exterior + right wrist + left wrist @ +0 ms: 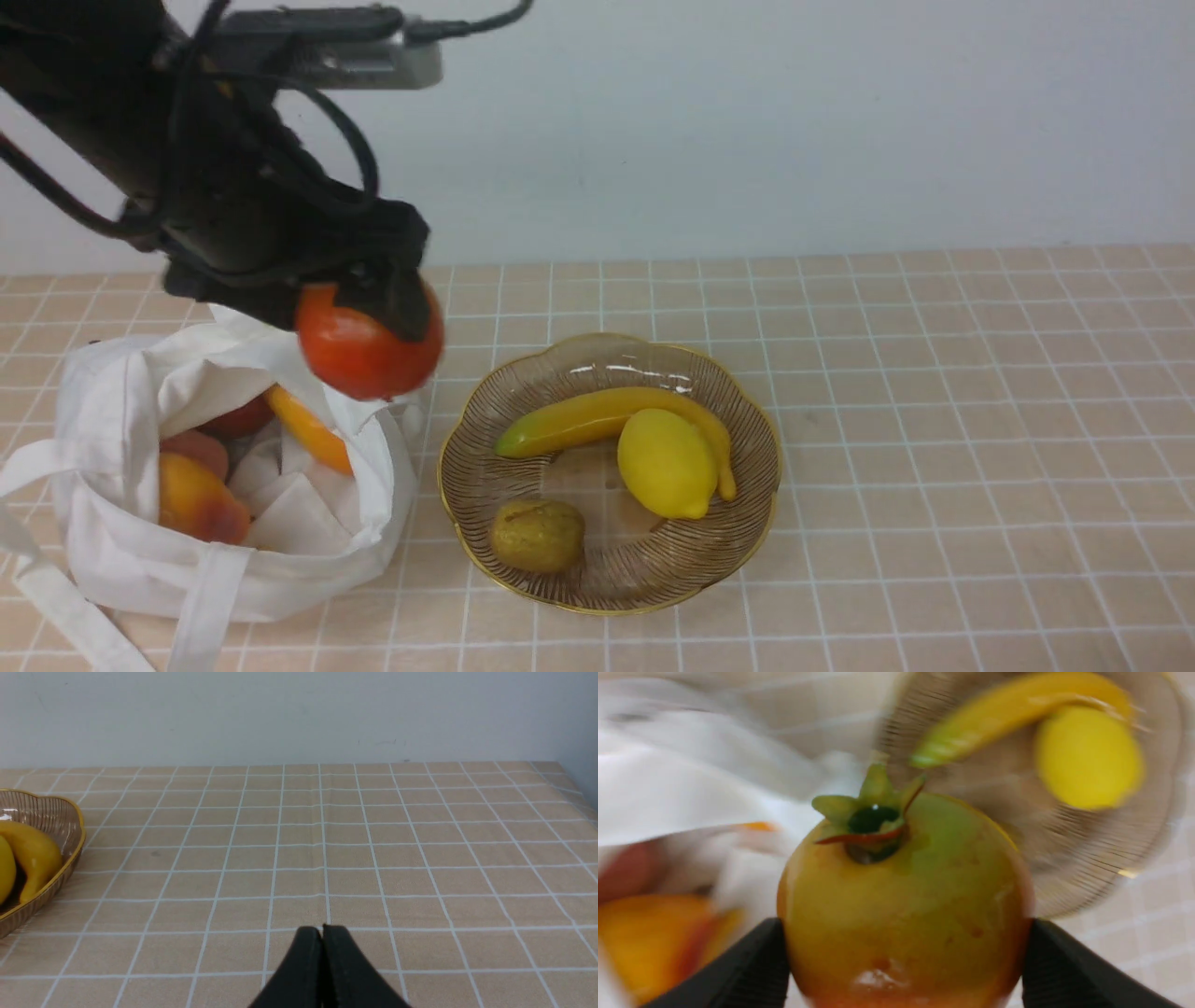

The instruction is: Take the fruit out of the bag on the brown coffee tablecloth and place them on the plate.

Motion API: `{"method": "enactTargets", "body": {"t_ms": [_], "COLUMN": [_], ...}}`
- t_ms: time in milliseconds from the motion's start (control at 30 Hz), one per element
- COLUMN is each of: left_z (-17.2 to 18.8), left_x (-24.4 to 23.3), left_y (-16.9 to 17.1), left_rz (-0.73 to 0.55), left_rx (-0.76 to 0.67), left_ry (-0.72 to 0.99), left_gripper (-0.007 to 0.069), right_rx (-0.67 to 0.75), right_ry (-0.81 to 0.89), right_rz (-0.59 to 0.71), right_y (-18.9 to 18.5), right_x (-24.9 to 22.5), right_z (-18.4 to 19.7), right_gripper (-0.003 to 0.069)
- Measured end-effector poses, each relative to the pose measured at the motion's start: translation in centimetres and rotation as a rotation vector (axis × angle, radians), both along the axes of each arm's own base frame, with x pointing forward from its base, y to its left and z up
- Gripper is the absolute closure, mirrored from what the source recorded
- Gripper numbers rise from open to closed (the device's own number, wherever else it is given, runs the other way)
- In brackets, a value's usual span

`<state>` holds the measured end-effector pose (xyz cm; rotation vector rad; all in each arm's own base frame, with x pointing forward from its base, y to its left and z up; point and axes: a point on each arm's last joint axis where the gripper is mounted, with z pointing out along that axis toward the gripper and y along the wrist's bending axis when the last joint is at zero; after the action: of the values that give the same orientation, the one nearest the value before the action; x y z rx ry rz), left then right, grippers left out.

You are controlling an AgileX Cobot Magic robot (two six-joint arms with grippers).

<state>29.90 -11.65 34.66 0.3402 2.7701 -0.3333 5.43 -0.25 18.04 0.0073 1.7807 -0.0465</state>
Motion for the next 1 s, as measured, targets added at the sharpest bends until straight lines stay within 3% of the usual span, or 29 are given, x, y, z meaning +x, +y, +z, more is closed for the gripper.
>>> {"method": "enactTargets", "body": {"t_ms": [200,400,533,667,1000], "left_z": [-6.0,-10.3,-10.9,-10.9,-9.4], "left_x": [2.3,3.8,4.3,4.4,4.9], "left_y": [-6.1,-8.9,-9.1,-9.1,-9.3], "left_rz": [-0.126,-0.162,-0.165,-0.179,-0.198], "left_rx": [-0.038,-0.019,-0.022,-0.018,-0.011], "left_ry": [0.068,0.075,0.052,0.032,0.0], "left_gripper": [0.0043,0.0043,0.0036,-0.0054,-0.0055], "right_rx": [0.0,0.0,0.0,0.0,0.0], "right_ry": [0.0,0.0,0.0,0.0,0.0], "right_rz": [0.0,0.0,0.0,0.0,0.0], "right_y": [0.0,0.0,0.0,0.0,0.0], "right_x": [0.0,0.0,0.0,0.0,0.0], "right_z": [0.0,0.0,0.0,0.0,0.0], "right_gripper": [0.0676,0.0676,0.0676,0.0676,0.0676]}}
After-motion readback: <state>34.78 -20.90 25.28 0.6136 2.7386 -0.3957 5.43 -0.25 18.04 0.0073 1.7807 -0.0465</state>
